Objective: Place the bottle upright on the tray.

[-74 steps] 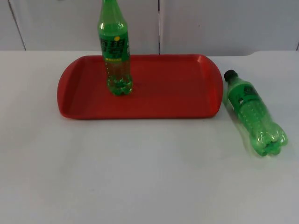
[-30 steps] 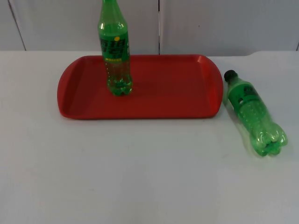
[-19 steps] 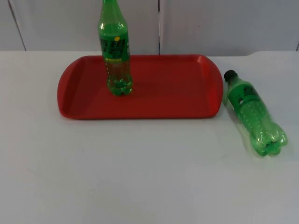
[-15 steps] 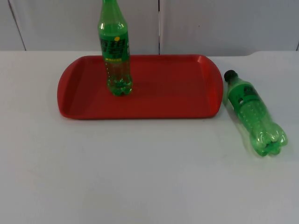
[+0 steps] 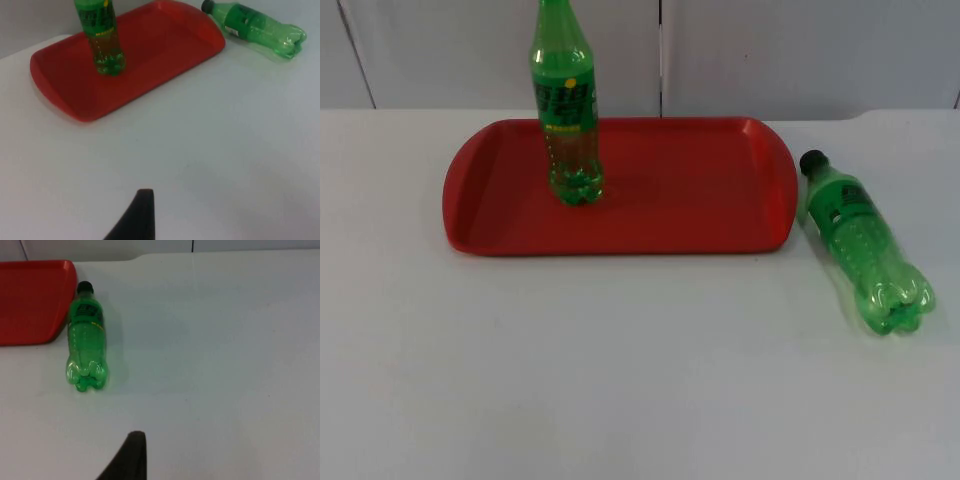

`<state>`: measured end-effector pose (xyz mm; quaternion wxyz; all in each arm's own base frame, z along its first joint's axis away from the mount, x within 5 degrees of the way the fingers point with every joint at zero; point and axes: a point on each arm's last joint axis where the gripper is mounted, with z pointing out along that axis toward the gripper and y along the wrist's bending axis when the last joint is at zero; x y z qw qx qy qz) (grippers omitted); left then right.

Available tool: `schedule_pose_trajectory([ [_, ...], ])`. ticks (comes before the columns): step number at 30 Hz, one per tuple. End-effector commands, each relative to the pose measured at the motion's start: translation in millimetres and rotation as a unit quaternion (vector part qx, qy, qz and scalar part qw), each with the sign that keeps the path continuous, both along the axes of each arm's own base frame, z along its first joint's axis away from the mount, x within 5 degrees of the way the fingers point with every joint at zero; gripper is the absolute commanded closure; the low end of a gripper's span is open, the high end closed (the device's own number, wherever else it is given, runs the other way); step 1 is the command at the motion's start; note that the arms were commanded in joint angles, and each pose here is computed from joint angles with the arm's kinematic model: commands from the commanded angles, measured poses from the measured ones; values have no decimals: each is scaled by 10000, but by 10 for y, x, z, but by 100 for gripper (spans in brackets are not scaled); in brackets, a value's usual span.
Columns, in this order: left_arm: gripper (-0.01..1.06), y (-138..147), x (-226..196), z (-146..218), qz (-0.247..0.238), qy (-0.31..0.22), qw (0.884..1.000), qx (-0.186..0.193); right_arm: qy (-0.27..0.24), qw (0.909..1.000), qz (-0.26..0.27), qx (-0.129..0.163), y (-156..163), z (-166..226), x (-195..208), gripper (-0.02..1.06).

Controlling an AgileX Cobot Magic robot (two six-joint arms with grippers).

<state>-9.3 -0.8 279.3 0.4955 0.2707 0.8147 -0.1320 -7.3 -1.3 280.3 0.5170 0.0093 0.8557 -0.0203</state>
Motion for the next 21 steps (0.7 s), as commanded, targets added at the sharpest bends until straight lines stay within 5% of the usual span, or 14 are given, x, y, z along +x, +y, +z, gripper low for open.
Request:
schedule_pose_trajectory([
  [1, 0, 6, -1, -20, 29, 63, 10000, -29, -51, 10000, -6, -11, 3, 3, -2, -1],
  [21, 0, 10, 1, -20, 61, 67, 10000, -33, -51, 10000, -6, -11, 3, 3, -2, -1],
])
